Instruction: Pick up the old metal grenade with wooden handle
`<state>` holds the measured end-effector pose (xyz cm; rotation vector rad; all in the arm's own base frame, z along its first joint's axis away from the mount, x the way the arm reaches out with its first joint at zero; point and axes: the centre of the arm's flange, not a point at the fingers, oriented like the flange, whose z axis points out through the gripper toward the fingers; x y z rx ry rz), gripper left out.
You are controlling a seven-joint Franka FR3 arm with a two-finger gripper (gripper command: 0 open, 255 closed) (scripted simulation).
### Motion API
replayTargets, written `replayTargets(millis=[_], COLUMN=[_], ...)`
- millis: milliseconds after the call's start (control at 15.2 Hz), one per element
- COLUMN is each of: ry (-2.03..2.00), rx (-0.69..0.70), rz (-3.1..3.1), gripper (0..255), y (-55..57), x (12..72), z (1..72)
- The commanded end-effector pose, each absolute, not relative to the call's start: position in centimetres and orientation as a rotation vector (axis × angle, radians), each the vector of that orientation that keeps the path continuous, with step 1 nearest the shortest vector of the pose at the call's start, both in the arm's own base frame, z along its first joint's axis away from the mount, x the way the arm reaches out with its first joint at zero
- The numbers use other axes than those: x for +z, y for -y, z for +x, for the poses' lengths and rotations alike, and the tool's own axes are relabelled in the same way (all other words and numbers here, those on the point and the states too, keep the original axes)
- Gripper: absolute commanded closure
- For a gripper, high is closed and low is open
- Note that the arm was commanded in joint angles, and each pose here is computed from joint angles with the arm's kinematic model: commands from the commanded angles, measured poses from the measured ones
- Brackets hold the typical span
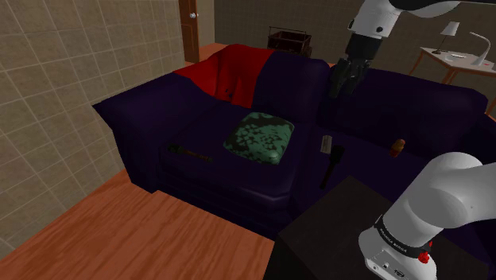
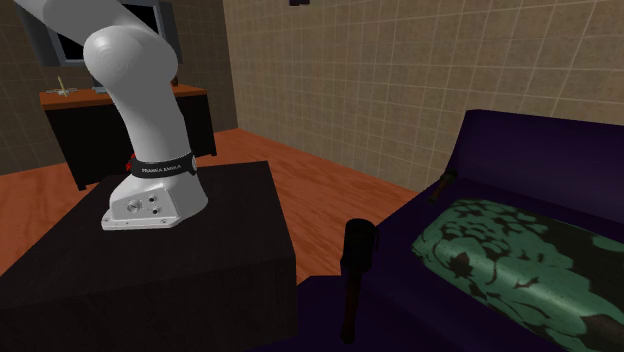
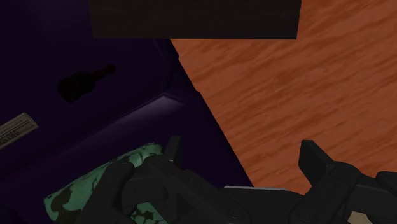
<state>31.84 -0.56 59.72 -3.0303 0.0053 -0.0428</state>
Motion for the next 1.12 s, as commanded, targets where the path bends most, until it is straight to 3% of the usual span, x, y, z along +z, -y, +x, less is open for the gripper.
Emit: replayTargets(millis=[0,1056], ry=[-0.005,-0.010], rx=[-0.043,-0.037], rz=[-3.030,-3.069], gripper=[0,0], y=[0.6,13.3], x=[59.7,43.5], z=[31.8,33.0])
